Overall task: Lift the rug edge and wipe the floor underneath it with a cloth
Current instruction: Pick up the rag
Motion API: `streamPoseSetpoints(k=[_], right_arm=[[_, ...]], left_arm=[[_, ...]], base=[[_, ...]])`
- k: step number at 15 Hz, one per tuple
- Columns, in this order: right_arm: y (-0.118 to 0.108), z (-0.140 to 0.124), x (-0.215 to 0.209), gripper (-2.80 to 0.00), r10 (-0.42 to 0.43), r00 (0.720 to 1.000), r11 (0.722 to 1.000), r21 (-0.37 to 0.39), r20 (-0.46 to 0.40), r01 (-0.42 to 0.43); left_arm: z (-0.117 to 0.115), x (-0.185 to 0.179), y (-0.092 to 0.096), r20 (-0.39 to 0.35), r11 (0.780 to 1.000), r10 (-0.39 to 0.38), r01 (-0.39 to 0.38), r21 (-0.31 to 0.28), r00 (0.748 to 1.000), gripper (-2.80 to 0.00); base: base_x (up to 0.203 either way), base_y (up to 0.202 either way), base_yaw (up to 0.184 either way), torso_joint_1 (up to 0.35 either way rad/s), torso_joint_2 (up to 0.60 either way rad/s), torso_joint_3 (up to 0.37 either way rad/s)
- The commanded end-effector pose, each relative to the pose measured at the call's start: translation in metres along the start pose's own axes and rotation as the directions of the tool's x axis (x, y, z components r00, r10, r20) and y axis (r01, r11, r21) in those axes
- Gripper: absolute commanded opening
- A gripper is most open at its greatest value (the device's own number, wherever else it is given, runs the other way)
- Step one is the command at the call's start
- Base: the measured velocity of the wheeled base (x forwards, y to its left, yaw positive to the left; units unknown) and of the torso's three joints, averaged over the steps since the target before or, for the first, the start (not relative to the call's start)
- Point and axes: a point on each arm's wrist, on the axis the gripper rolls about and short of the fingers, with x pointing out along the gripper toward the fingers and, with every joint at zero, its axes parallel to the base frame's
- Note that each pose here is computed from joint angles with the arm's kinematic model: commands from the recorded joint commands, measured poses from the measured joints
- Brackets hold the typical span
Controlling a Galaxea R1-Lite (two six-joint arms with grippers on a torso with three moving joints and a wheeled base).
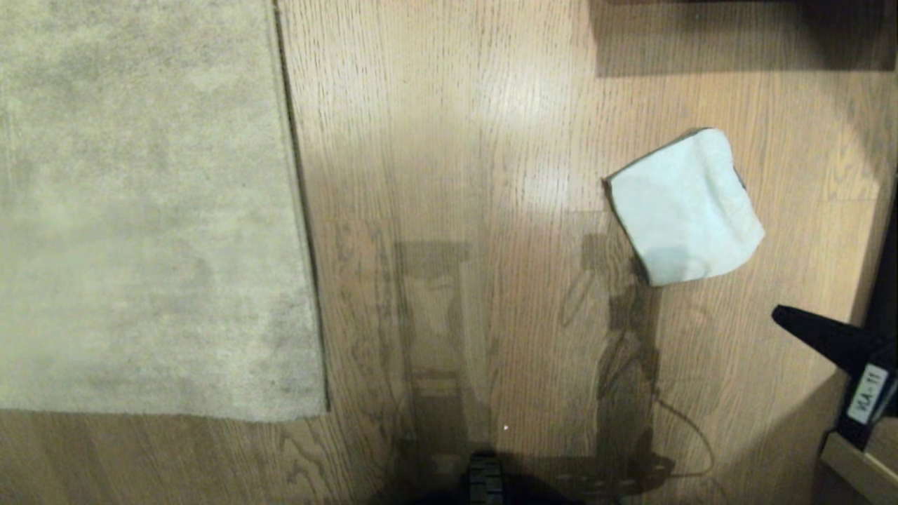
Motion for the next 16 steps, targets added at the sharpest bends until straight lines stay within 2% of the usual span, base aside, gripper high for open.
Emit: streamPoseSetpoints(k=[1, 4, 10, 16], right_arm=[[-0.006, -0.005, 0.04, -2.8, 0.004, 0.999, 1.0, 0.008, -0.049, -0.004], [-0.007, 0.003, 0.055, -2.8, 0.011, 0.999, 1.0, 0.003, -0.031, -0.011], [-0.006, -0.007, 0.06, -2.8, 0.028, 0.996, 1.0, 0.011, -0.081, -0.027], [-0.007, -0.018, 0.083, -2.8, 0.037, 0.993, 0.999, 0.008, -0.111, -0.037]], left_arm=[[0.0, 0.0, 0.0, 0.0, 1.0, 0.0, 0.0, -0.001, 1.0, -2.8], [0.0, 0.0, 0.0, 0.0, 1.0, 0.0, 0.0, -0.001, 1.0, -2.8], [0.0, 0.0, 0.0, 0.0, 1.0, 0.002, -0.002, -0.001, 1.0, -2.8], [0.0, 0.0, 0.0, 0.0, 1.0, 0.0, 0.0, -0.001, 1.0, -2.8]], base=[[0.0, 0.0, 0.0, 0.0, 0.0, 0.0], [0.0, 0.0, 0.0, 0.0, 0.0, 0.0], [0.0, 0.0, 0.0, 0.0, 0.0, 0.0], [0.0, 0.0, 0.0, 0.0, 0.0, 0.0]])
